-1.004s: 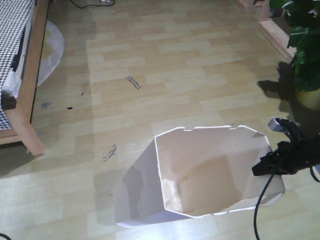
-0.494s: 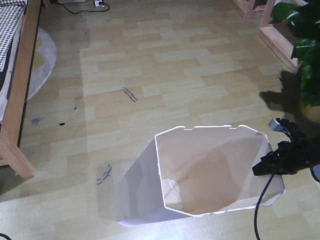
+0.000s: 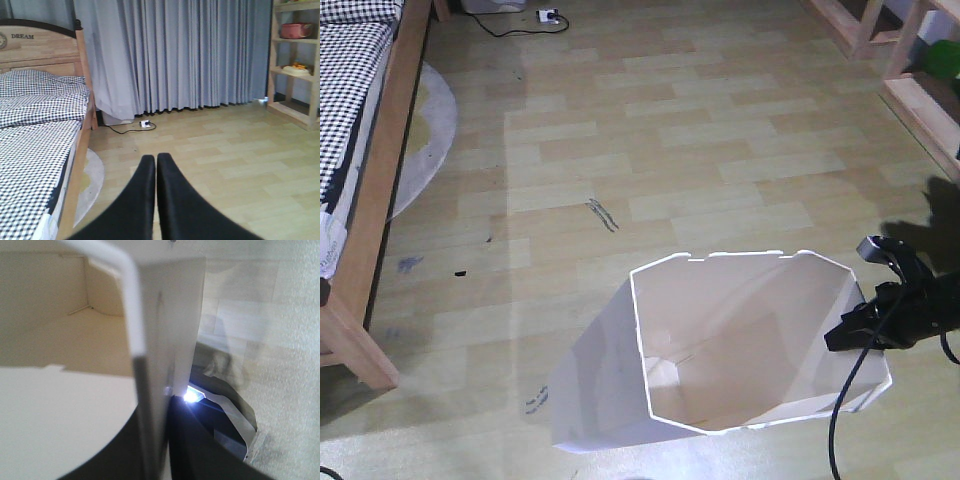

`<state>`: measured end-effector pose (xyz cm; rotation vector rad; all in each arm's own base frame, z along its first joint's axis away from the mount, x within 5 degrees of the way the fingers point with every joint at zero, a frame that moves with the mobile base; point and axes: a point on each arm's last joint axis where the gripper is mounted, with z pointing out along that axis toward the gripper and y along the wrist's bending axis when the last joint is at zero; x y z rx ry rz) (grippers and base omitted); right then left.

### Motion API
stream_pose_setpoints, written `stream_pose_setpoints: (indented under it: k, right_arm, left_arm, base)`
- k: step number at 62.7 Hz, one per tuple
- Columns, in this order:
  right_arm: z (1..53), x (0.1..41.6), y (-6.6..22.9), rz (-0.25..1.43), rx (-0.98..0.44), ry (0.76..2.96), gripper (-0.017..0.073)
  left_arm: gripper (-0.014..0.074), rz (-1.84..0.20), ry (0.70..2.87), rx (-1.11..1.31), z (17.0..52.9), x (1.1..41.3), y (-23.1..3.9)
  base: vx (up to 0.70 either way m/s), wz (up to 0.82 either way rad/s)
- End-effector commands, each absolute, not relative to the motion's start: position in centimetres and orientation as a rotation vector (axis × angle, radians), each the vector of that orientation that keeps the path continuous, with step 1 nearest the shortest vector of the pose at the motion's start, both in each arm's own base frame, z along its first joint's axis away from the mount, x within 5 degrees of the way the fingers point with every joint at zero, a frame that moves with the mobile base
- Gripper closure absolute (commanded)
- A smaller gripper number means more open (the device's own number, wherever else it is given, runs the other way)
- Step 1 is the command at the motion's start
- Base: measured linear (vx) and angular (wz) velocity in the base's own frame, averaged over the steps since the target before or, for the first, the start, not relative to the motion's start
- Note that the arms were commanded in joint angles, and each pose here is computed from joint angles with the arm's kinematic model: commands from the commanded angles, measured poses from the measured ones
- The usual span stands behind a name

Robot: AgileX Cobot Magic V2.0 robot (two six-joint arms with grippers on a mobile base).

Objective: Move trash bin to bedside with robot
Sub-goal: 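Carry the held bin across the floor toward the bed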

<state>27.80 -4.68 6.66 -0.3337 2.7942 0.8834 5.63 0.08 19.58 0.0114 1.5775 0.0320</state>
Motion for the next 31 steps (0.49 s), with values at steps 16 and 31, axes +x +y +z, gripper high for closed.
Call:
stream_pose_setpoints:
  k: [16, 31]
  right_arm:
    - [10.04, 28.18, -3.36, 1.163, -0.287, 2.632, 0.0563]
    - [10.04, 28.18, -3.36, 1.163, -0.287, 2.632, 0.0563]
  left_arm:
    - [0.0600, 0.008, 1.508, 0.000, 19.90, 5.61, 0.03]
    - [0.0600, 0.008, 1.508, 0.000, 19.90, 5.61, 0.03]
  base:
    - [0.30, 0.17]
    - [0.29, 0.20]
